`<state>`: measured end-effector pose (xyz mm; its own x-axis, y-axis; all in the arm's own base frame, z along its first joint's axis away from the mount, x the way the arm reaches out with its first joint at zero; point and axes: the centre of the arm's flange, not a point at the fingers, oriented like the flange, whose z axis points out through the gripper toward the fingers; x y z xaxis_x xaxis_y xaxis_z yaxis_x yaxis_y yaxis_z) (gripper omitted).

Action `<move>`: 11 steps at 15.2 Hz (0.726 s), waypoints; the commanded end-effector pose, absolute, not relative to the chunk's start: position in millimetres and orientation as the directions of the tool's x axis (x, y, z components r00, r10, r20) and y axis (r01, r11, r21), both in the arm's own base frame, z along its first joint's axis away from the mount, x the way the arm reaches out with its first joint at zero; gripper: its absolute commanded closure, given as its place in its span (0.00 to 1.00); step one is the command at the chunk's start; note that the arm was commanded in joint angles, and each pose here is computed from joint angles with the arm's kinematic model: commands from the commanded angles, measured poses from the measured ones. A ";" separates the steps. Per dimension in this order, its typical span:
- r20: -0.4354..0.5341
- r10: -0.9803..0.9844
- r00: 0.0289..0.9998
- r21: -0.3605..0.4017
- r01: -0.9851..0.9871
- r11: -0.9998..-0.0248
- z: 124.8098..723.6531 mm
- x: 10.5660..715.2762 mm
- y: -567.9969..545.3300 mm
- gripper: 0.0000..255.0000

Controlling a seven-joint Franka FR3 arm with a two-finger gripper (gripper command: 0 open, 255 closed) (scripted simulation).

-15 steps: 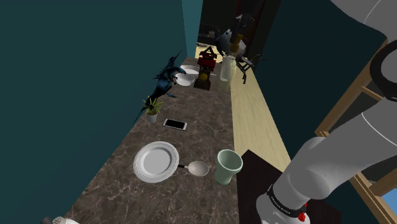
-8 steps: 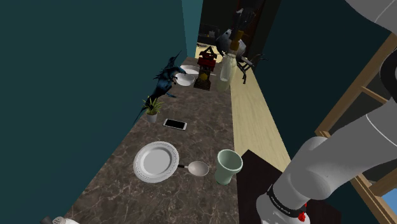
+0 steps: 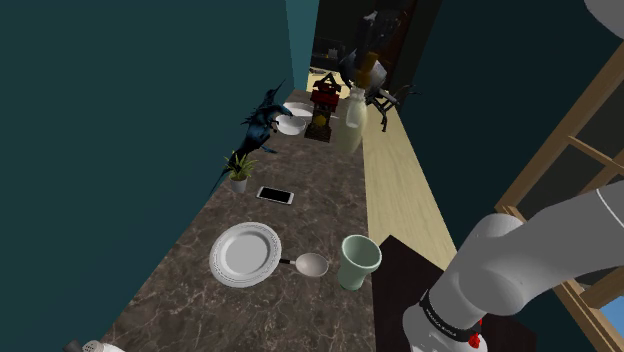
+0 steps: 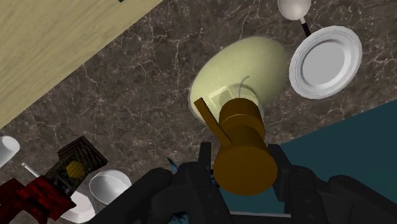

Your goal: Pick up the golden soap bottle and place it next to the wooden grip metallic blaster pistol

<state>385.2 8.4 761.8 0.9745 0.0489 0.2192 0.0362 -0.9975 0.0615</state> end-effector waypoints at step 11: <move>0.220 0.047 0.974 0.062 0.034 -0.998 763.6 319.8 151.8 1.00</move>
<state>328.2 136.6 767.4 0.9746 0.0484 0.2188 0.0358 -0.9975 0.0610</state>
